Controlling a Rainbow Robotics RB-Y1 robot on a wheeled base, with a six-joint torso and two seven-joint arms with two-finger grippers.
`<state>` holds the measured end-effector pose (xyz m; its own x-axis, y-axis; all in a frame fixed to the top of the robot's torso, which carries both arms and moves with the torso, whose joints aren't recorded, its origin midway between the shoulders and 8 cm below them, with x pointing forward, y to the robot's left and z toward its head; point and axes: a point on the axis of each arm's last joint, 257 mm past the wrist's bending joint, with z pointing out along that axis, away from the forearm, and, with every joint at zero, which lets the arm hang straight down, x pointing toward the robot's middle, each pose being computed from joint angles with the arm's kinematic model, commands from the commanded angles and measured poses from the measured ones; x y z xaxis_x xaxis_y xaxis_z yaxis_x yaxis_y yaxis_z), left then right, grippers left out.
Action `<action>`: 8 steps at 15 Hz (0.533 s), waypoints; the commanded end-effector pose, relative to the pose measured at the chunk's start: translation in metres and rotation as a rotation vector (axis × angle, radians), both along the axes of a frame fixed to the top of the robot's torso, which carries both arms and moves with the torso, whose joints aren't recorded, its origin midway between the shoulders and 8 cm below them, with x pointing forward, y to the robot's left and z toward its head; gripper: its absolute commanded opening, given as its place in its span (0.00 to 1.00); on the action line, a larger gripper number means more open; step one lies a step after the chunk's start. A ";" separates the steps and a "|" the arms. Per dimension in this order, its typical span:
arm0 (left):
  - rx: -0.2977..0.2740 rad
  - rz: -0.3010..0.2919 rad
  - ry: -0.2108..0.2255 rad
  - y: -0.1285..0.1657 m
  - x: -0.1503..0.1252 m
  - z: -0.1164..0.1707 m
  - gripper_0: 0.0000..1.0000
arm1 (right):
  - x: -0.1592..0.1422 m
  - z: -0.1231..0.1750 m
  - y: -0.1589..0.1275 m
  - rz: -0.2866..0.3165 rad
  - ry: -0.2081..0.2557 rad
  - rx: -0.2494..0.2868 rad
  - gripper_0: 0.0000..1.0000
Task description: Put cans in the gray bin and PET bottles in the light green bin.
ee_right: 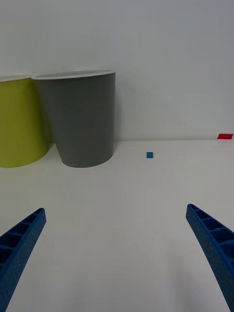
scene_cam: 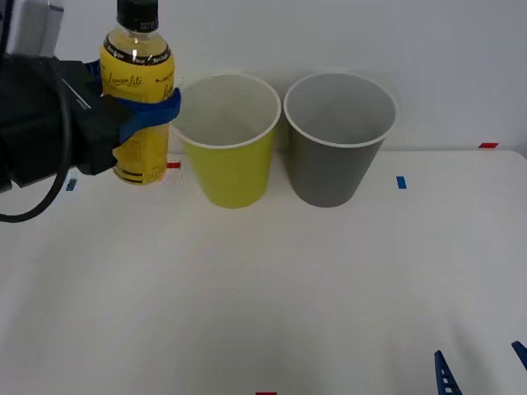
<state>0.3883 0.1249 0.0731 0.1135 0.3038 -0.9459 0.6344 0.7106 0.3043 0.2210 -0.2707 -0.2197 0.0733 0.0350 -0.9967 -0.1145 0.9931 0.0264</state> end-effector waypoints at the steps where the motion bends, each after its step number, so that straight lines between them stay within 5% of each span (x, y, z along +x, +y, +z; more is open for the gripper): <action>1: -0.147 0.028 0.072 0.005 0.013 0.020 0.00 | 0.000 0.000 0.000 0.000 0.000 0.000 1.00; 8: -0.254 0.010 0.117 0.005 0.076 0.066 0.00 | 0.000 0.000 0.000 0.000 0.000 0.000 1.00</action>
<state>0.4547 0.1308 0.1313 0.0003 0.0666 -0.9978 0.6467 0.7611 0.0510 0.2210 -0.2707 -0.2197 0.0734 0.0350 -0.9967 -0.1146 0.9931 0.0264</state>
